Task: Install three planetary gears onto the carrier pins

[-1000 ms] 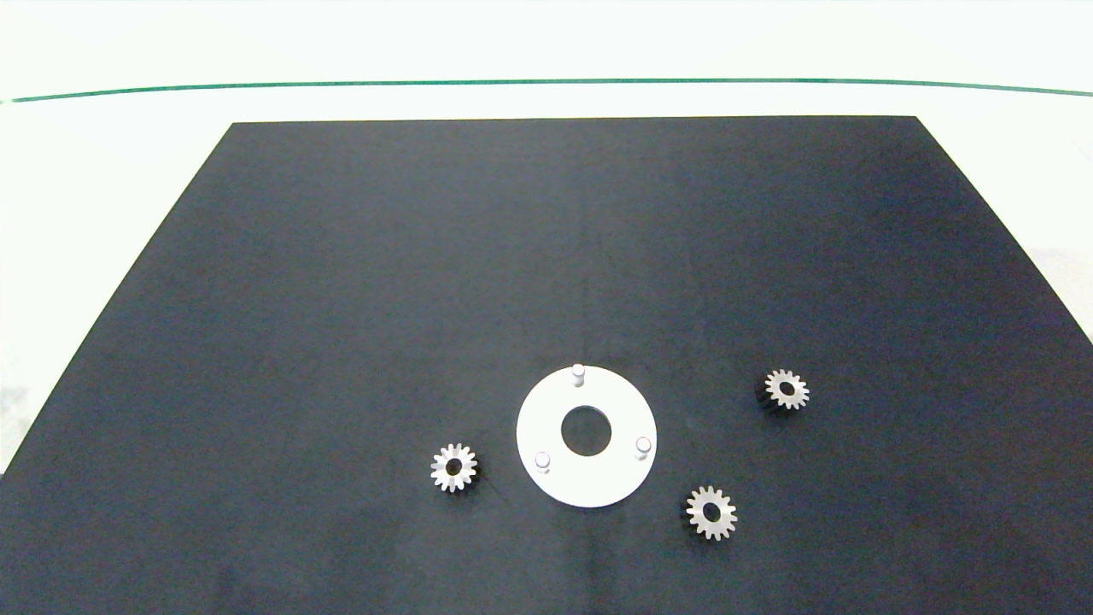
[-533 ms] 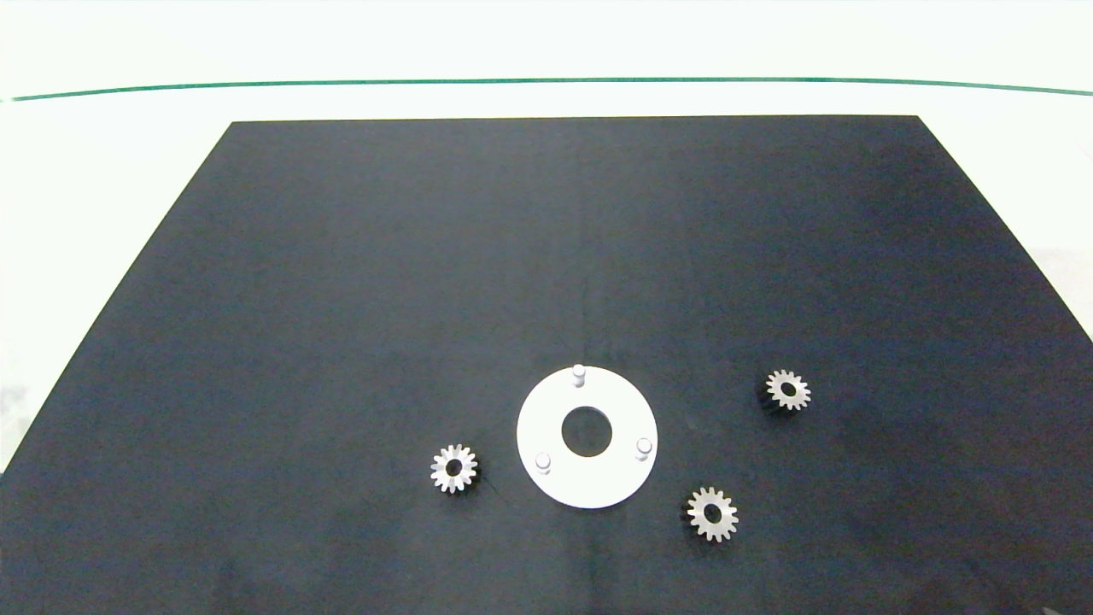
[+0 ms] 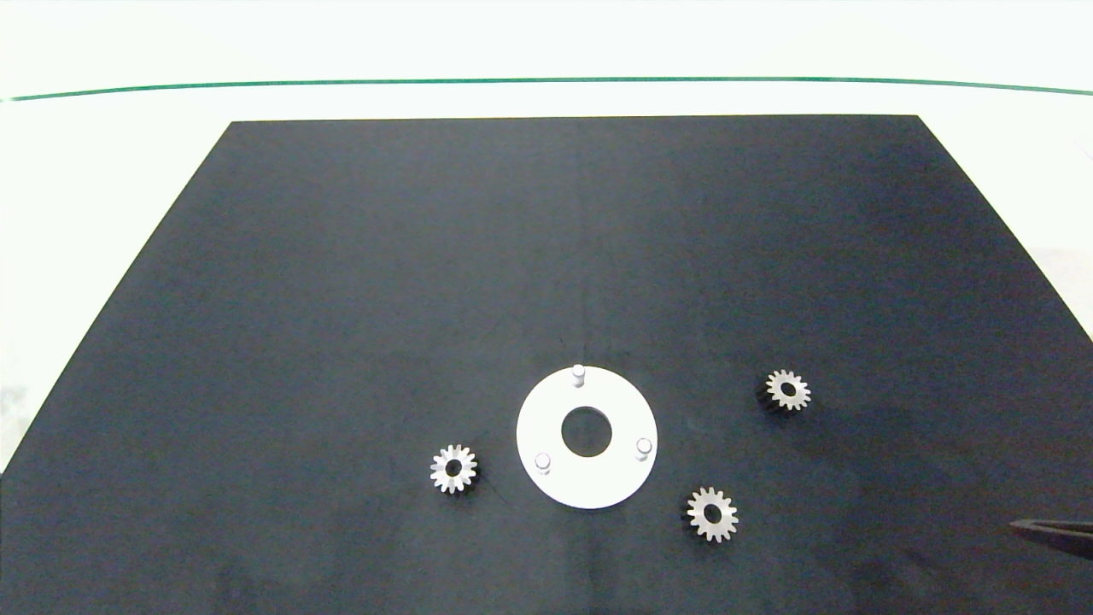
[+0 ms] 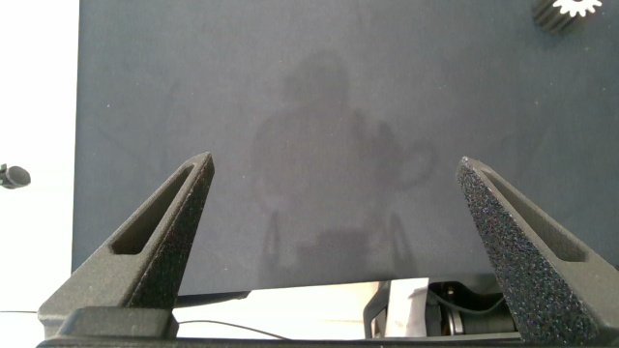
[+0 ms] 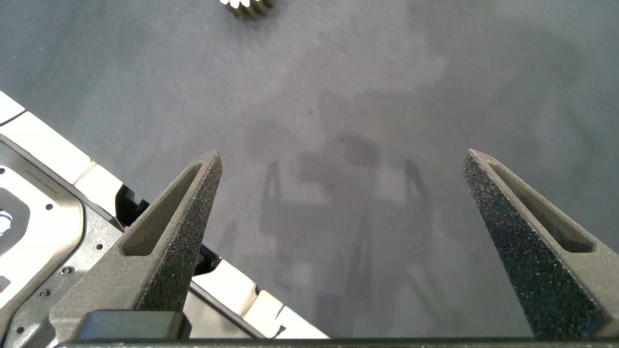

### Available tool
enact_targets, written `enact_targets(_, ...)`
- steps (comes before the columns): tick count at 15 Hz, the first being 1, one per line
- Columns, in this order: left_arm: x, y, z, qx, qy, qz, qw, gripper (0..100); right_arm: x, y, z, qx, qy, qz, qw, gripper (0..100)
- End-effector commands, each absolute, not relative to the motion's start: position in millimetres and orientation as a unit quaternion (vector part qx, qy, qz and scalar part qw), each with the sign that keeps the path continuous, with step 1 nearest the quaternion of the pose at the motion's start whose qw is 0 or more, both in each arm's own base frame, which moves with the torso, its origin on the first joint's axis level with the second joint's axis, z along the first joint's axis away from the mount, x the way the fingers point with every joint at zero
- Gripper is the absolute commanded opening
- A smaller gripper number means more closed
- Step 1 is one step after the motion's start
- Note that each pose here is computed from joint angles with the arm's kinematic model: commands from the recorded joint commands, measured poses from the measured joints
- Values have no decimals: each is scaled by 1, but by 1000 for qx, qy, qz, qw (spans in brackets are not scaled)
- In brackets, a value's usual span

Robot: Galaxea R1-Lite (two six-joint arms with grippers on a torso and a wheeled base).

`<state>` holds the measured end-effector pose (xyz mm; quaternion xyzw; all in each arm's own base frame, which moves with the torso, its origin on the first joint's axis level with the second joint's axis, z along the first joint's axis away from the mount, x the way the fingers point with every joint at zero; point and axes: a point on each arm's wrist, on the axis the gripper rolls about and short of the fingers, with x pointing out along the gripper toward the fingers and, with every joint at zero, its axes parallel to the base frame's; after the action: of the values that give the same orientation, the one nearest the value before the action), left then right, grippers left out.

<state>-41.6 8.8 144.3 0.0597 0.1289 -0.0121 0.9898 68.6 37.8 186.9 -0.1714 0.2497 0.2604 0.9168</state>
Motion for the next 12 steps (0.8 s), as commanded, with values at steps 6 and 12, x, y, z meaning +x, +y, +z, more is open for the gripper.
enact_targets(6, -42, 9, 146, 59, 121, -11, 991, 100, 107, 81, 171, -220, 290, 292, 885, 100)
enact_targets(12, -42, 9, 147, 59, 116, -12, 991, 100, 137, 111, 159, -222, 276, 299, 886, 100)
